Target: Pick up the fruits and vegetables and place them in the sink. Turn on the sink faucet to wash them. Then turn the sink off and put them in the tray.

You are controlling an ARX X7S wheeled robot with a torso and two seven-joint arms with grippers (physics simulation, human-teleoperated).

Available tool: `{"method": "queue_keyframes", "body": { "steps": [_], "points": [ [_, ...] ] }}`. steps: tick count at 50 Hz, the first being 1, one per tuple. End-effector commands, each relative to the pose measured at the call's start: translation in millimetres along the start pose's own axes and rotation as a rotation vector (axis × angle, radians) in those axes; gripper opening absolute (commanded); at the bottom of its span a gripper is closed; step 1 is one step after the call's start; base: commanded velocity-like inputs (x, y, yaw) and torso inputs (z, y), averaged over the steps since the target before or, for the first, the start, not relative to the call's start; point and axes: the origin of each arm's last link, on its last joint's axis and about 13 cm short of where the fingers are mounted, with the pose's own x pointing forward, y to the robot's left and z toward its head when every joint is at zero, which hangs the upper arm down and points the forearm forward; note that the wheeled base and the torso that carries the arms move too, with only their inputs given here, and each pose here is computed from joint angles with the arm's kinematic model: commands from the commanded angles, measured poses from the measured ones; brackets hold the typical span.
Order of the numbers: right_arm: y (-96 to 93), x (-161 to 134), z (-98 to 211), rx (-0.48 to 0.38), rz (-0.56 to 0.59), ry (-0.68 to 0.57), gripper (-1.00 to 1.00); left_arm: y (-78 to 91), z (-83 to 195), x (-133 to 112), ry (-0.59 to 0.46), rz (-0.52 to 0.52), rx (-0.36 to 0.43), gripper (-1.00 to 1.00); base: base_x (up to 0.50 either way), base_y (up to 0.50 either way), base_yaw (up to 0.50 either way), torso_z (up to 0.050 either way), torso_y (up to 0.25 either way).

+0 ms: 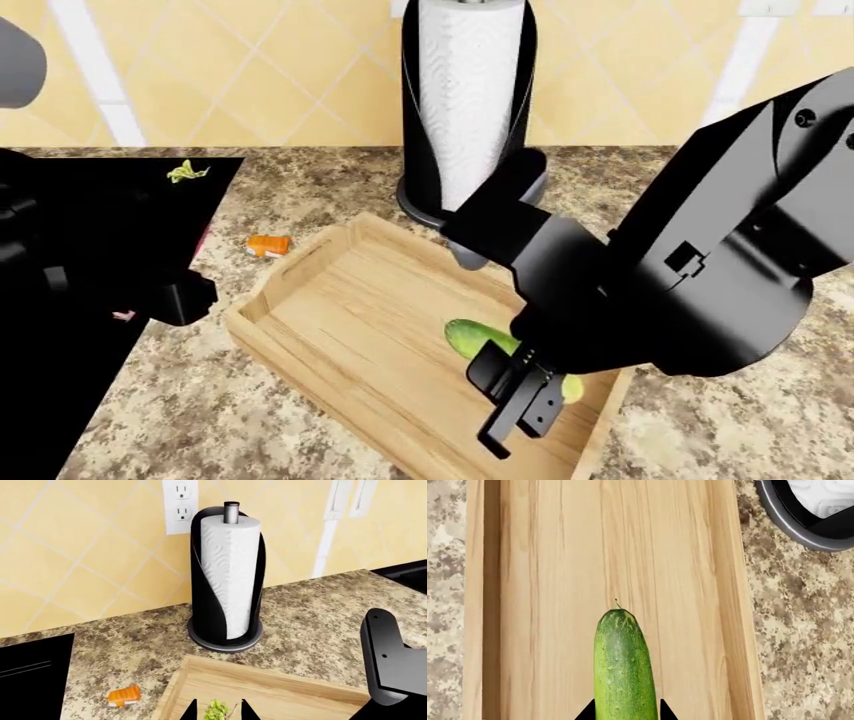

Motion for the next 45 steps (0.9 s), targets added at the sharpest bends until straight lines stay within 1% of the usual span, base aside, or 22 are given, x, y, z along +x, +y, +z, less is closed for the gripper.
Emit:
{"method": "queue_keyframes", "body": {
  "steps": [1, 21, 22, 35, 40, 45],
  "points": [
    [-1.2, 6.8, -0.9, 0.001, 0.001, 0.012, -1.00, 0.5, 0.6, -0.1, -0.003, 0.004, -0.005, -1.00, 0.00, 0.00, 0.00, 0.000, 0.000],
    [-3.0, 9.9, -2.9, 0.013, 0.003, 0.031, -1.00, 0.2, 0.6, 0.0, -0.004, 0.004, -0.008, -1.00, 0.00, 0.00, 0.00, 0.000, 0.000],
    [-3.1, 9.9, -3.0, 0.014, 0.003, 0.030, 1.00, 0.1, 0.6, 0.0, -0.005, 0.004, -0.008, -1.00, 0.00, 0.00, 0.00, 0.000, 0.000],
    [-4.5, 3.8, -2.6, 0.025, -0.009, 0.012, 1.00, -0.3, 1.4, -0.5, -0.006, 0.004, -0.006, -1.00, 0.00, 0.00, 0.00, 0.000, 0.000],
    [-5.4, -14.5, -3.6, 0.029, -0.022, -0.034, 1.00, -1.1, 2.8, 1.9, 0.008, -0.003, -0.004, -1.00, 0.00, 0.00, 0.00, 0.000, 0.000],
    [-9.5, -33.4, -9.8, 0.070, -0.064, -0.087, 1.00, -3.9, 5.8, 5.5, 0.042, -0.017, 0.011, -1.00, 0.00, 0.00, 0.00, 0.000, 0.000]
  ]
}}
